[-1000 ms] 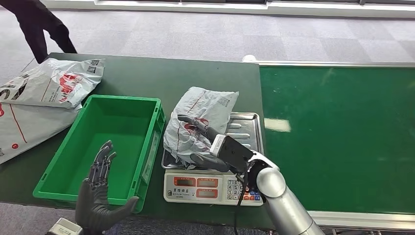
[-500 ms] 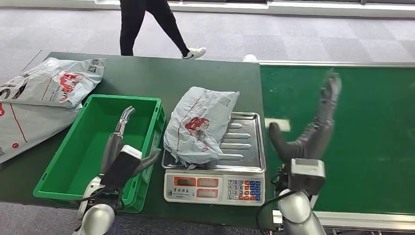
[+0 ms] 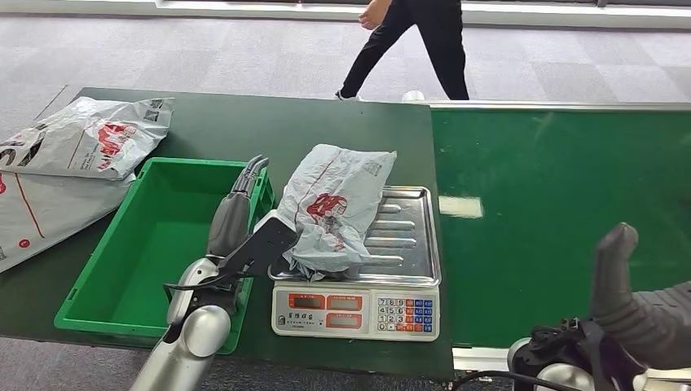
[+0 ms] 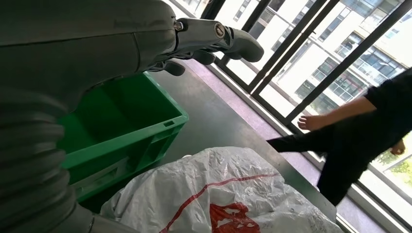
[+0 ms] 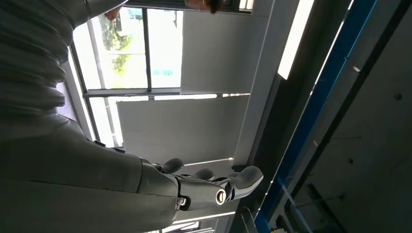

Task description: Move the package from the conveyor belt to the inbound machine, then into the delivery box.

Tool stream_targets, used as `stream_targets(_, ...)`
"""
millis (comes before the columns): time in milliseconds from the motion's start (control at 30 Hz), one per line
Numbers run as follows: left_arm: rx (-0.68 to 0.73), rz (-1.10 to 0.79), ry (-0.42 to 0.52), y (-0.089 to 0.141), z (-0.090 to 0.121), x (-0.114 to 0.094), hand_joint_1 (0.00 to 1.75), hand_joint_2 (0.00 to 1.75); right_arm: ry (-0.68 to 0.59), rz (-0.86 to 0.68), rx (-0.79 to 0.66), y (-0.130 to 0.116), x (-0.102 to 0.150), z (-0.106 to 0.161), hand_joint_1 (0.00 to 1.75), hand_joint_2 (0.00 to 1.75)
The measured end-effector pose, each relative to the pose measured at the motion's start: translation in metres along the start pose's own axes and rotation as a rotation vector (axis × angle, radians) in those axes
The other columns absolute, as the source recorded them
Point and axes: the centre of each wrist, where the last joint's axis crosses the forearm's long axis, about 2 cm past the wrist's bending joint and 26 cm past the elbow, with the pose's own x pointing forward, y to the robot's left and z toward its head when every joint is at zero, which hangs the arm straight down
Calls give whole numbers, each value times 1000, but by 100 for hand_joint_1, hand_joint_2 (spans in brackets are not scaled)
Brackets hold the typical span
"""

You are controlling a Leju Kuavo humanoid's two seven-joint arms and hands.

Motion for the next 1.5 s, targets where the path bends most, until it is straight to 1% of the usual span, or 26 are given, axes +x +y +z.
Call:
stream_targets(267, -11, -3, 9, -3, -2, -1, 0, 175, -1, 18, -19, -5, 1, -3, 0, 175)
stream_targets(400, -69, -63, 49, -6, -9, 2, 0, 175, 5, 37, -19, -7, 0, -1, 0, 175)
stream_targets(433, -96, -84, 64, -8, -12, 3, 31, 175, 14, 40, -21, -9, -1, 0, 0, 175)
stream_targets(533, -211, -148, 116, -20, -23, 7, 161, 175, 51, 36, -28, -13, -3, 4, 0, 175)
stream_targets(567, -262, -174, 137, -26, -28, 10, 175, 175, 61, 34, -28, -13, -3, 6, 0, 175)
stream_targets(700, -451, -304, 220, -58, -43, 17, 175, 175, 90, 23, -25, -11, -6, 11, 0, 175)
stream_targets(767, -510, -342, 235, -71, -48, 18, 175, 175, 101, 20, -18, -10, -6, 13, 0, 175)
stream_targets(833, -549, -350, 240, -80, -52, 16, 175, 175, 113, 18, -12, -9, -7, 16, 0, 175)
stream_targets(967, -583, -356, 245, -85, -59, 12, 175, 175, 137, 16, -2, -9, -9, 22, 0, 175)
stream_targets(1167, -606, -359, 257, -85, -63, 6, 175, 175, 185, 17, 18, -13, -9, 33, 0, 175)
stream_targets(1267, -577, -323, 248, -83, -64, 3, 175, 175, 209, 20, 32, -16, -9, 39, 0, 175)
stream_targets(1333, -515, -263, 224, -80, -62, 0, 175, 175, 223, 19, 39, -18, -9, 43, 0, 175)
stream_targets(1433, -340, -116, 155, -70, -58, -1, 175, 175, 240, 24, 57, -25, -8, 49, 0, 175)
stream_targets(1500, -206, -39, 114, -54, -58, -1, 175, 175, 248, 30, 70, -29, -7, 52, 0, 175)
